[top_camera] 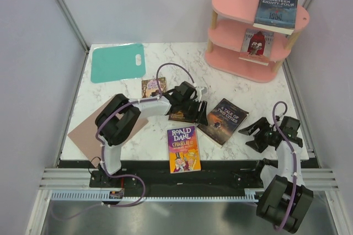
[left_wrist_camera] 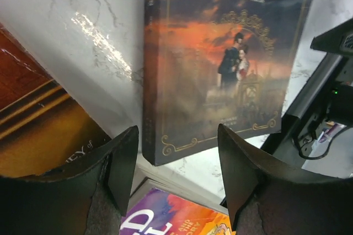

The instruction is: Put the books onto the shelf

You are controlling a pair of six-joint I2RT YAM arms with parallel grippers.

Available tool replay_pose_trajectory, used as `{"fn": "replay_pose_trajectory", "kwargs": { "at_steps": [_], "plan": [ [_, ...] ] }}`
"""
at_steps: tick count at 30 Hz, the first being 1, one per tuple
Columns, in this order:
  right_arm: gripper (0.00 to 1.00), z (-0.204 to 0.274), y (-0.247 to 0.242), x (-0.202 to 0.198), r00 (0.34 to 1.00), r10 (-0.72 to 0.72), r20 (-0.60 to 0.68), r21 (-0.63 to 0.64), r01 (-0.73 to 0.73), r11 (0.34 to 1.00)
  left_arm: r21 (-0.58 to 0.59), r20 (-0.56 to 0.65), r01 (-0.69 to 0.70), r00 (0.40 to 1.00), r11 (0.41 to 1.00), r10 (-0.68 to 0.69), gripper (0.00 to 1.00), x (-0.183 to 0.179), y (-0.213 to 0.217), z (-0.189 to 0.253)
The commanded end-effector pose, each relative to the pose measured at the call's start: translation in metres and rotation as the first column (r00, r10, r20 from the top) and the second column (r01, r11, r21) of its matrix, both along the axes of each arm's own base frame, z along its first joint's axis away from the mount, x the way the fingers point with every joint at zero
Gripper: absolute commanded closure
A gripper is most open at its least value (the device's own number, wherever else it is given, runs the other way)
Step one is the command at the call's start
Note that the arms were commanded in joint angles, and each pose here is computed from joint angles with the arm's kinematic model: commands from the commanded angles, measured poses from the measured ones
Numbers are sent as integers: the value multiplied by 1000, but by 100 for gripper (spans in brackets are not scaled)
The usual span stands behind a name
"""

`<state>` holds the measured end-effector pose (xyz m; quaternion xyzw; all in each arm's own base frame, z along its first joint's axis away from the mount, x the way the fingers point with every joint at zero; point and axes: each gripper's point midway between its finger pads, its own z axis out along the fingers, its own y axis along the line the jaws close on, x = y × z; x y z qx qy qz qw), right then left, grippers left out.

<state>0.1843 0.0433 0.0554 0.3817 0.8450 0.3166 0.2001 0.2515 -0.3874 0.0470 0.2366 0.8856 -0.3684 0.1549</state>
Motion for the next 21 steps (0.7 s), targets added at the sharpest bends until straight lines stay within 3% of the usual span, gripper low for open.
{"fn": "replay_pose_trajectory", "kwargs": {
  "at_steps": [1,5,13,21],
  "plan": [
    [23,-18,4,-3,1000,-23,4,12,23,1000,52,10,26,1000,998,-27,35,8,-4,-5],
    [24,-30,7,3,999,-32,32,25,32,999,77,-16,46,999,996,-45,38,7,-6,-14],
    [29,-16,1,34,980,-40,193,-15,44,999,62,-23,122,992,991,-121,57,-13,-27,-10],
    [53,-25,3,52,979,-23,205,-50,34,998,73,-34,135,991,988,-133,59,-24,-31,-10]
  ]
}}
